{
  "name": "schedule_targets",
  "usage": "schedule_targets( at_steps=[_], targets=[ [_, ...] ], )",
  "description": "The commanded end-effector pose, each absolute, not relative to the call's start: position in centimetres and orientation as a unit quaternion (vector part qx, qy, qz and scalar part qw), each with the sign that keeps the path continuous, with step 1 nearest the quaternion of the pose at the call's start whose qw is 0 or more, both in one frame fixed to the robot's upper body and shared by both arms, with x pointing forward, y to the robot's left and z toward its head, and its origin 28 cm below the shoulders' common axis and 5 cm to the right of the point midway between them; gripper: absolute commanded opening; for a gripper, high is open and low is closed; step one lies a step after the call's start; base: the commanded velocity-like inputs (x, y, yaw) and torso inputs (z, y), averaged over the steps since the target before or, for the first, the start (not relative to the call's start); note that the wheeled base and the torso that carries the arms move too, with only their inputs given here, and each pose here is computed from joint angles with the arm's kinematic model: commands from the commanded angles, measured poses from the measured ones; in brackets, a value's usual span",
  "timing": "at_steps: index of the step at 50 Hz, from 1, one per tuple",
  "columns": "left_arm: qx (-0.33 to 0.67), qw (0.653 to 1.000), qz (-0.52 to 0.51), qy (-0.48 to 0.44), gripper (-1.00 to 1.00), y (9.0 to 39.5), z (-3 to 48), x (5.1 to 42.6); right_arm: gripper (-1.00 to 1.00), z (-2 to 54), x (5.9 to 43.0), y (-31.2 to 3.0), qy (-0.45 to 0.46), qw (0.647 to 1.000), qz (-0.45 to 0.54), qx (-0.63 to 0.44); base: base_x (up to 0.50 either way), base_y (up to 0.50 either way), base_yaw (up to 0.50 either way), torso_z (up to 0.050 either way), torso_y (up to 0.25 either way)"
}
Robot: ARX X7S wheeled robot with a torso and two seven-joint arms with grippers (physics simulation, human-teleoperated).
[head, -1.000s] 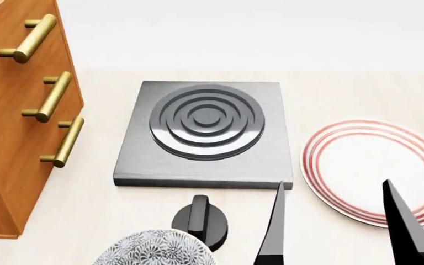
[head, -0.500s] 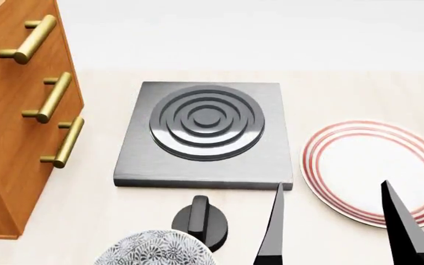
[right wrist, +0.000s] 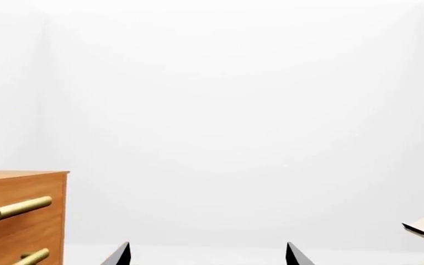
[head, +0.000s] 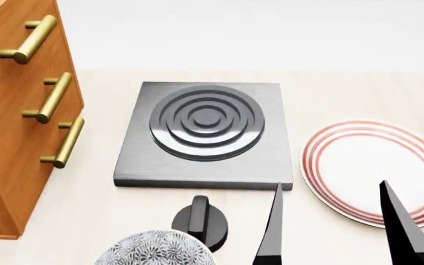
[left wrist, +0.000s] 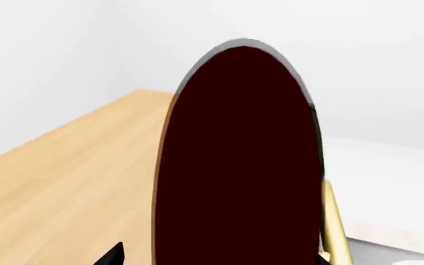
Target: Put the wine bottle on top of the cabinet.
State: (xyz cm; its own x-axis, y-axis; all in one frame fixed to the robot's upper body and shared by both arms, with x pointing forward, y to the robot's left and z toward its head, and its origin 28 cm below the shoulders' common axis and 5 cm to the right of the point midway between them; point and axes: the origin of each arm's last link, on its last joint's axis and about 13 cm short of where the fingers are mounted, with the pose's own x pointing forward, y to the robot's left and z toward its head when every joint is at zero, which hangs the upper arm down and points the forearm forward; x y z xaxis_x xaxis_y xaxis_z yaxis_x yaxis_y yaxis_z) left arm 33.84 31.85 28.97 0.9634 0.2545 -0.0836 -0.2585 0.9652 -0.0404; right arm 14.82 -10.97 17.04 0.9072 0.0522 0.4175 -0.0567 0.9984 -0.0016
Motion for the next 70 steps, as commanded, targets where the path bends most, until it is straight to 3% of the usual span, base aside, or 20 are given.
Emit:
schedule_targets(
  at_steps=[1, 29, 45, 59, 70],
  targets=[
    [-0.017, 0.987, 0.151, 0.048, 1.0, 32.2, 28.2, 34.0, 1.0, 17.0, 14.8, -11.0, -0.213, 0.977, 0.029, 0.006, 0.0, 0.0, 0.0, 0.0, 0.0],
    [0.004, 0.991, 0.125, -0.041, 1.0, 31.8, 28.2, 31.7, 1.0, 16.7, 14.8, -10.6, -0.208, 0.977, 0.038, 0.004, 0.0, 0.0, 0.0, -0.001, 0.0],
    [0.071, 0.986, 0.113, -0.097, 1.0, 30.7, 29.3, 29.3, 1.0, 16.6, 14.9, -10.5, -0.205, 0.978, 0.045, 0.004, 0.0, 0.0, 0.0, 0.0, 0.0],
    [0.072, 0.973, 0.094, -0.197, 1.0, 28.9, 30.4, 24.9, 1.0, 16.3, 15.0, -10.1, -0.202, 0.978, 0.053, 0.003, 0.0, 0.0, 0.0, 0.0, 0.0],
    [0.097, 0.961, 0.082, -0.245, 1.0, 26.8, 28.1, 20.8, 1.0, 16.4, 14.9, -9.9, -0.201, 0.978, 0.059, 0.004, 0.0, 0.0, 0.0, 0.0, 0.0]
  ],
)
